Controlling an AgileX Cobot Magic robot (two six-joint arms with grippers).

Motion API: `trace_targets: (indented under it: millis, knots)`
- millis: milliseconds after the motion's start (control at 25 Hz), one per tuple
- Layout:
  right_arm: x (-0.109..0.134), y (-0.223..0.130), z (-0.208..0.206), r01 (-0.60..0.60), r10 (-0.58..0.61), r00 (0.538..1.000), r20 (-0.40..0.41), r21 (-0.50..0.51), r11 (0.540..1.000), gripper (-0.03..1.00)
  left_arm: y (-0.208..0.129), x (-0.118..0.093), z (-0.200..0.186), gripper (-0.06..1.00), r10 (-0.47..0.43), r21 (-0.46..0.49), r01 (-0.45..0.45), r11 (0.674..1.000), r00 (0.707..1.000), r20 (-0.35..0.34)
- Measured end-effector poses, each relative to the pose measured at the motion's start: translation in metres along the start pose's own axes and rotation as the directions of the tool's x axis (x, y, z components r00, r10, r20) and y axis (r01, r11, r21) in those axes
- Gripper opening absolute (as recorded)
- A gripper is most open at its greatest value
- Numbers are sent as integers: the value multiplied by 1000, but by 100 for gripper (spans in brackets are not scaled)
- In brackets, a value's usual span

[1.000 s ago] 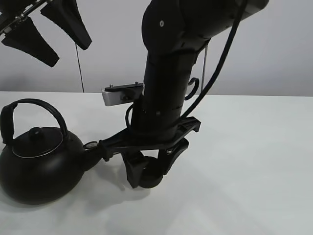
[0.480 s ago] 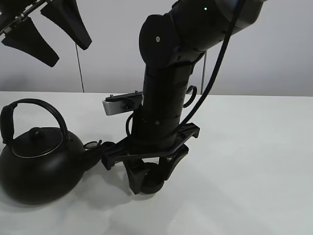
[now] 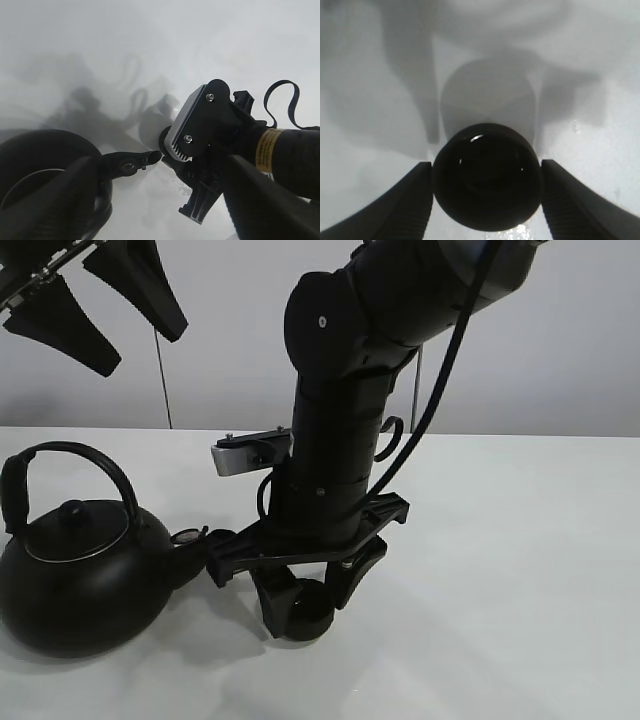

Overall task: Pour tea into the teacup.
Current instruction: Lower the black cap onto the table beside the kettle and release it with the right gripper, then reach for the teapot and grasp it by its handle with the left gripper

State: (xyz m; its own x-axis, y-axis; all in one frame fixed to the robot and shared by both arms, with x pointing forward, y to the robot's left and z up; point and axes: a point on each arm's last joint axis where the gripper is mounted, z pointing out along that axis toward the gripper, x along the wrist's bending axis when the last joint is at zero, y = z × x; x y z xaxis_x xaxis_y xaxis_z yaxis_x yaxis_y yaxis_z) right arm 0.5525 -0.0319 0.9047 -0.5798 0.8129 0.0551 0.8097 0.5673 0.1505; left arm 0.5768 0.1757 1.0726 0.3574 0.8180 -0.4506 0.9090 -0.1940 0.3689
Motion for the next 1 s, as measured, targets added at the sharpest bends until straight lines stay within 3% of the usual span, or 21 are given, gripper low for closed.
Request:
trace_targets:
  millis: [320, 520, 680, 800, 1000]
  knots:
    - [0, 0, -7, -12, 12, 1000, -2, -9, 1000, 43, 0, 0, 0, 52, 0, 0, 0, 1000, 1000, 0]
    - [1, 3, -41, -2, 2, 1000, -2, -90, 996, 43, 0, 0, 0, 52, 0, 0, 0, 1000, 1000, 0]
    - [-9, 3, -66, -2, 10, 998, 58, -148, 989, 43, 0, 0, 0, 52, 0, 0, 0, 1000, 1000, 0]
    - [-41, 0, -79, -89, 107, 988, 113, -152, 984, 43, 0, 0, 0, 52, 0, 0, 0, 1000, 1000, 0]
    - [-128, -15, -107, -245, 286, 933, 218, -197, 949, 43, 0, 0, 0, 52, 0, 0, 0, 1000, 1000, 0]
